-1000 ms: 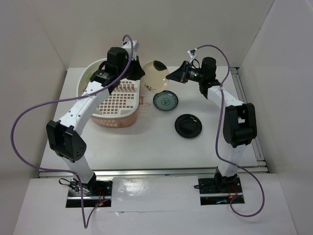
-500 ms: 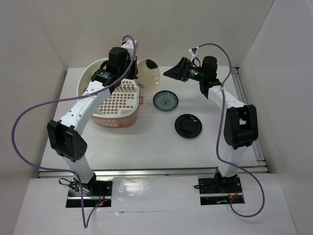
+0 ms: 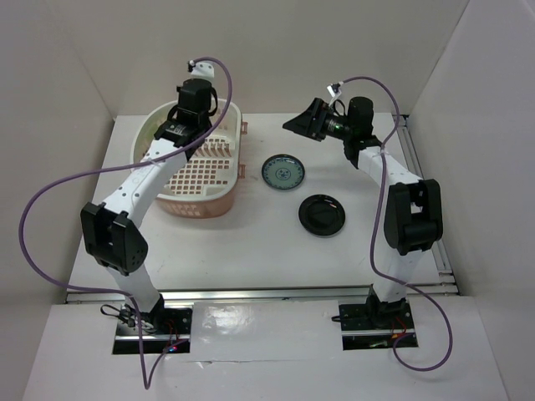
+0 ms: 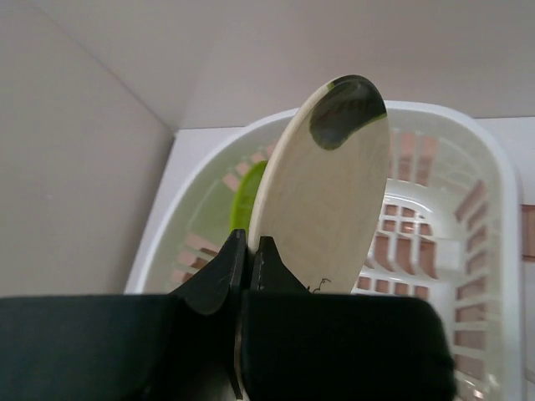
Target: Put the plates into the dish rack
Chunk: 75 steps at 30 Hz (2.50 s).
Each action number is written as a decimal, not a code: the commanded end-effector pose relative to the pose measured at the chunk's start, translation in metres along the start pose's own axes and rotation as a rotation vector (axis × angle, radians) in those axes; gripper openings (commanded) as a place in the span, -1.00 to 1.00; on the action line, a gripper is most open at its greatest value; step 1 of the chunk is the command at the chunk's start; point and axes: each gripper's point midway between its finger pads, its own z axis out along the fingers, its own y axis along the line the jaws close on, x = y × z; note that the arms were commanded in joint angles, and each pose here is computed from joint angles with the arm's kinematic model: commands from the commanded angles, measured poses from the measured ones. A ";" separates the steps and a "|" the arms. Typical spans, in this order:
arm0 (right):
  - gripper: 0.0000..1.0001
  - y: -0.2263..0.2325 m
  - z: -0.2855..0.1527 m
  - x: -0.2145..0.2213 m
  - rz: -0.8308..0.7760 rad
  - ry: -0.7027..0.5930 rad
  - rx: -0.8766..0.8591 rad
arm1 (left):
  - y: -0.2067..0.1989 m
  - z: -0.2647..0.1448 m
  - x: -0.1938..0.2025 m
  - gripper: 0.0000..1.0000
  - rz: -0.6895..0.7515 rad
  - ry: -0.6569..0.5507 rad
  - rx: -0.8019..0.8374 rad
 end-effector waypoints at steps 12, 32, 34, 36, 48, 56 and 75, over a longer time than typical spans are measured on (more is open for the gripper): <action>1.00 0.012 -0.013 -0.007 -0.038 -0.022 0.005 | 0.050 0.046 0.025 -1.00 0.036 -0.001 -0.227; 1.00 0.009 -0.009 -0.006 -0.028 -0.014 -0.014 | 0.029 0.091 0.085 -1.00 0.079 0.109 -0.198; 1.00 0.009 -0.009 -0.003 -0.028 -0.008 -0.020 | 0.030 0.094 0.084 -1.00 0.086 0.103 -0.209; 1.00 0.008 -0.009 -0.003 -0.028 -0.008 -0.020 | 0.029 0.096 0.087 -1.00 0.087 0.106 -0.220; 1.00 0.006 -0.006 -0.002 -0.011 -0.002 -0.028 | 0.034 0.104 0.107 -1.00 0.100 0.137 -0.267; 1.00 0.011 -0.006 -0.005 -0.016 -0.004 -0.042 | 0.030 0.107 0.113 -1.00 0.092 0.153 -0.225; 1.00 0.006 -0.007 0.001 0.000 0.005 -0.034 | 0.014 0.111 0.131 -1.00 0.074 0.202 -0.166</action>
